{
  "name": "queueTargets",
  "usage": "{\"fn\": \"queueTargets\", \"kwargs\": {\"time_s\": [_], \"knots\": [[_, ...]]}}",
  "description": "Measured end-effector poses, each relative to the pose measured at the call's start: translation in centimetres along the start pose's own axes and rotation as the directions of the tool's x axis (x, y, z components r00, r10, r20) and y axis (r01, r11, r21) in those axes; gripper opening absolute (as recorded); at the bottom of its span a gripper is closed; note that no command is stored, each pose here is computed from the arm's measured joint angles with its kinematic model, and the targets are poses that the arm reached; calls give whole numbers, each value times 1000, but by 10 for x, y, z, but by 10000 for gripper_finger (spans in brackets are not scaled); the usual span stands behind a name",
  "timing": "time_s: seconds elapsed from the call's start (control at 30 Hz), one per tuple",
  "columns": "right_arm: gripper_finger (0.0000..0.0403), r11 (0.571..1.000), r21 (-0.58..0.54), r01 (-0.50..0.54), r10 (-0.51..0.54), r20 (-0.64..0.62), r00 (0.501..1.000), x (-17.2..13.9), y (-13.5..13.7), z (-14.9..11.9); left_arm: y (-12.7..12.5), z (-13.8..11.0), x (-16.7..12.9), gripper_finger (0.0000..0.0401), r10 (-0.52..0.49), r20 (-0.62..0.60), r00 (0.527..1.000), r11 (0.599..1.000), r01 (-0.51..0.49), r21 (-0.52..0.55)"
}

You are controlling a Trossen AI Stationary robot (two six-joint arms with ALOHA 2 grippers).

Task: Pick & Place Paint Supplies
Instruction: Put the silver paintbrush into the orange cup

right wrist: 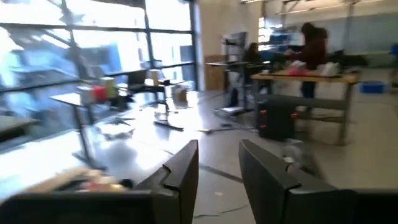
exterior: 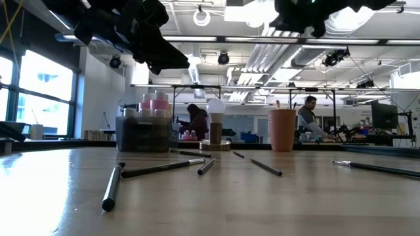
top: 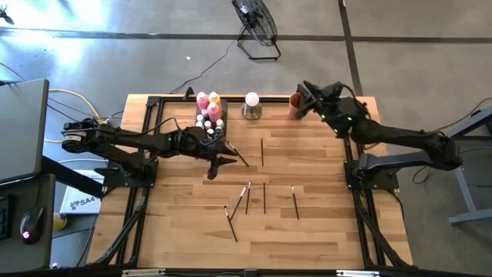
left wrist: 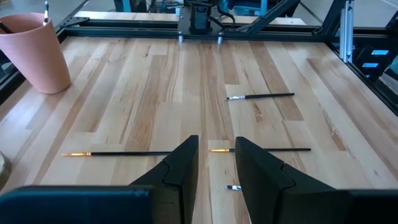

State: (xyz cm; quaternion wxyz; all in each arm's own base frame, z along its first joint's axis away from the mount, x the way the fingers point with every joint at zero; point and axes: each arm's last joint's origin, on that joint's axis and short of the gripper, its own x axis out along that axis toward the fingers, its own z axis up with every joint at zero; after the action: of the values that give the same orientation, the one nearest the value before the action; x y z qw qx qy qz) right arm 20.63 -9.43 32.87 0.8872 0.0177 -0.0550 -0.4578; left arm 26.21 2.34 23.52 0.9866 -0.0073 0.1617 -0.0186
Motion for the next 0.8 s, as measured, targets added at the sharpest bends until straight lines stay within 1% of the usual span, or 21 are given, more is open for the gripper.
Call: {"fn": "queueTargets", "kwargs": {"time_s": [0.13,0.2,0.3,0.4,0.47,0.7,0.8], "knots": [[109,989,86,-123,125,-10,992,-25,4,11,0,0,0,104,3,-4,1000,1000,-3,0],[109,978,113,-177,184,-46,982,-35,6,12,0,-1,0,104,2,-8,1000,1000,-2,-1],[109,959,161,-231,253,-129,959,-48,8,7,0,-1,0,104,2,-7,1000,1000,-2,-1],[109,948,208,-241,285,-211,935,-57,10,1,0,-1,0,104,2,-7,1000,1000,-2,-1],[109,942,220,-252,305,-253,918,-62,13,-3,0,-1,0,104,2,-7,1000,1000,-2,-1],[109,910,282,-304,385,-298,874,-75,25,-8,0,-1,0,104,2,-7,1000,1000,-2,-1],[108,901,305,-308,401,-320,858,-80,28,-10,0,-1,0,104,2,-8,1000,1000,-2,-1]]}}
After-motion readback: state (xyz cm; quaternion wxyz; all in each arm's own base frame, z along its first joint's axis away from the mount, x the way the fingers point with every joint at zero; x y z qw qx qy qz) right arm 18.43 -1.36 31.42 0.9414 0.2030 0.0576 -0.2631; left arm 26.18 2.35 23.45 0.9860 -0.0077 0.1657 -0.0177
